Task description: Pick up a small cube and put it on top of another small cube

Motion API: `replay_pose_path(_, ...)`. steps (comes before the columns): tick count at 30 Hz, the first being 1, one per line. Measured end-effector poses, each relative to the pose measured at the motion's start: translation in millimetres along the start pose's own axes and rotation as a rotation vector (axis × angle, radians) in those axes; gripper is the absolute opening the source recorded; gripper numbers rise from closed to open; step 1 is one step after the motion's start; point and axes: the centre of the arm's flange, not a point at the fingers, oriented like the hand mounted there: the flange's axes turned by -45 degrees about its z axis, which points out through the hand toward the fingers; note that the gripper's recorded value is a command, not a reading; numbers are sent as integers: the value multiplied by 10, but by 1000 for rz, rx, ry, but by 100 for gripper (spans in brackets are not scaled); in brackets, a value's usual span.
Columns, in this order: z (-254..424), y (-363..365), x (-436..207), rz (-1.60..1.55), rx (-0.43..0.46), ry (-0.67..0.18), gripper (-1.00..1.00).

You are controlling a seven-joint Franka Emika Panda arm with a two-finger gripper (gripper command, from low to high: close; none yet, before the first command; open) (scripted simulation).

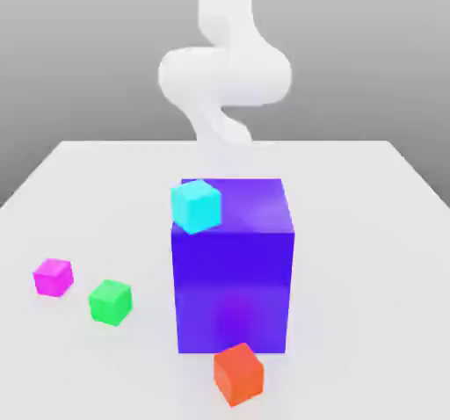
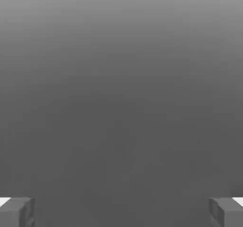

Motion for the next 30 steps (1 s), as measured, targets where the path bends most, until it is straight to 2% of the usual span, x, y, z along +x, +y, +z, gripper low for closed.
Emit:
replay_pose_path(5, 1161, 954, -361, 356, -144, -150, 0)
replay_pose_path(10, 1962, 1917, -1113, 708, -287, -271, 0)
replay_pose_path(15, 2443, 2730, -2181, 1069, -436, -376, 0)
replay_pose_path(20, 2602, 3280, -3466, 1450, -596, -464, 0)
replay_pose_path(27, 3057, 3356, -4120, 1527, -634, -490, 0)
replay_pose_path(28, 3110, 3356, -4173, 1528, -634, -491, -100)
replay_pose_path(30, 3110, 3356, -4173, 1528, -634, -490, -100)
